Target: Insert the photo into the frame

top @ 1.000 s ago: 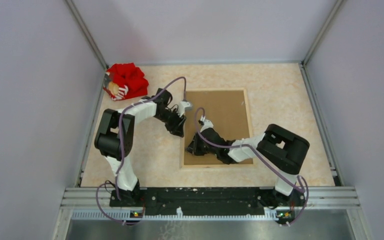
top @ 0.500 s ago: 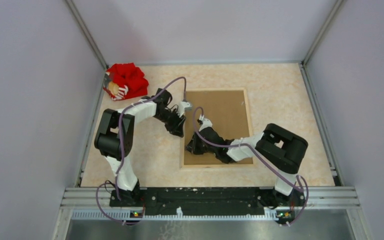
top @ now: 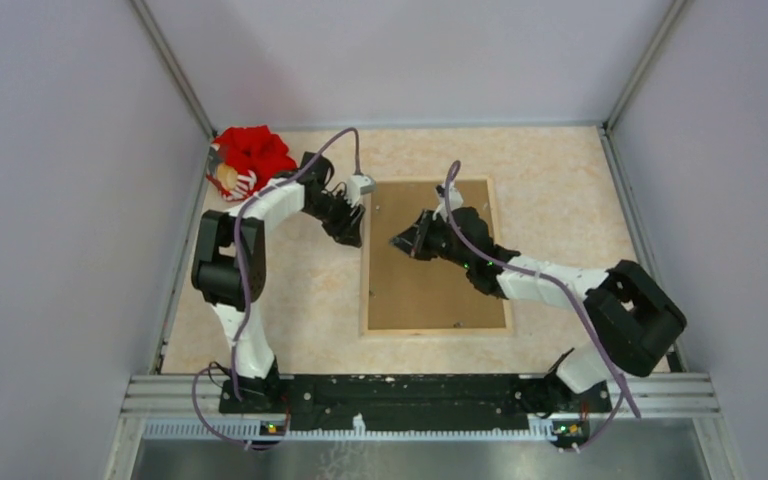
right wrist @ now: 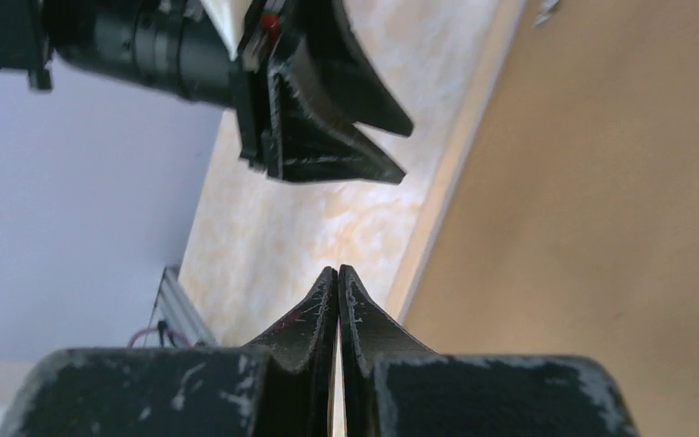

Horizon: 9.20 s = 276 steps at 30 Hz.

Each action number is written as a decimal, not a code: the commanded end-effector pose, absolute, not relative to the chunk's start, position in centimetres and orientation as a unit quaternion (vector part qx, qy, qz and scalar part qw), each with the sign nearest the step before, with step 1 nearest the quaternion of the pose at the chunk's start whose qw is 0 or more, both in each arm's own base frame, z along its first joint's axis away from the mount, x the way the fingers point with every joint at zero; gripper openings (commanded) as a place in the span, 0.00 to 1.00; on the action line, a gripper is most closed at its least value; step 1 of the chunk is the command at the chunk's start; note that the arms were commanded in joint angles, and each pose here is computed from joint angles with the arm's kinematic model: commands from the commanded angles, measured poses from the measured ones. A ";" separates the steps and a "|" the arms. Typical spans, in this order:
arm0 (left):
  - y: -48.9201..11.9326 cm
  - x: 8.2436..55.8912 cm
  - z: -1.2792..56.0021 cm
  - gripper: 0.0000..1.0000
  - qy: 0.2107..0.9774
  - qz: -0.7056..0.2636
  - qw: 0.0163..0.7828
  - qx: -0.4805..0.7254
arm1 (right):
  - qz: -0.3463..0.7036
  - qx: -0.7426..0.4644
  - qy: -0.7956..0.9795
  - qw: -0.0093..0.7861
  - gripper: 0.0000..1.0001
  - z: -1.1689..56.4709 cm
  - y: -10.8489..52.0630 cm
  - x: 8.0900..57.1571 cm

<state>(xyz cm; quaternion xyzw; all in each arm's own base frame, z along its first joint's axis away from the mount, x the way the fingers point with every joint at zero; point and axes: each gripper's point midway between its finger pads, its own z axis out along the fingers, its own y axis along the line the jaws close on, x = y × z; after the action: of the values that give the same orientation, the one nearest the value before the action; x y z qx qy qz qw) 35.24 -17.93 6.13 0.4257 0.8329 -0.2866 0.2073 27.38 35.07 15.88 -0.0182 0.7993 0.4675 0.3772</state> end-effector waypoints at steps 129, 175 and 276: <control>-17.8 38.5 3.2 0.33 0.848 -0.315 0.215 0.367 | 0.410 -0.050 0.864 0.288 0.03 5.1 39.4 47.3; -23.2 25.1 0.3 0.35 0.754 -0.270 0.108 0.589 | 0.291 0.182 0.890 0.300 0.74 4.8 20.2 53.6; -14.1 31.6 3.7 0.34 0.845 -0.389 0.119 0.347 | 0.439 0.047 0.859 0.259 0.10 11.4 33.0 36.8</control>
<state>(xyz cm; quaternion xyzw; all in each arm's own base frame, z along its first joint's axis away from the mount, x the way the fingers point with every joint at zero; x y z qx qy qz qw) 30.93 -13.33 3.07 0.3542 0.8537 -0.3677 0.1027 35.70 28.79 9.83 0.0719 0.8871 0.3704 0.2660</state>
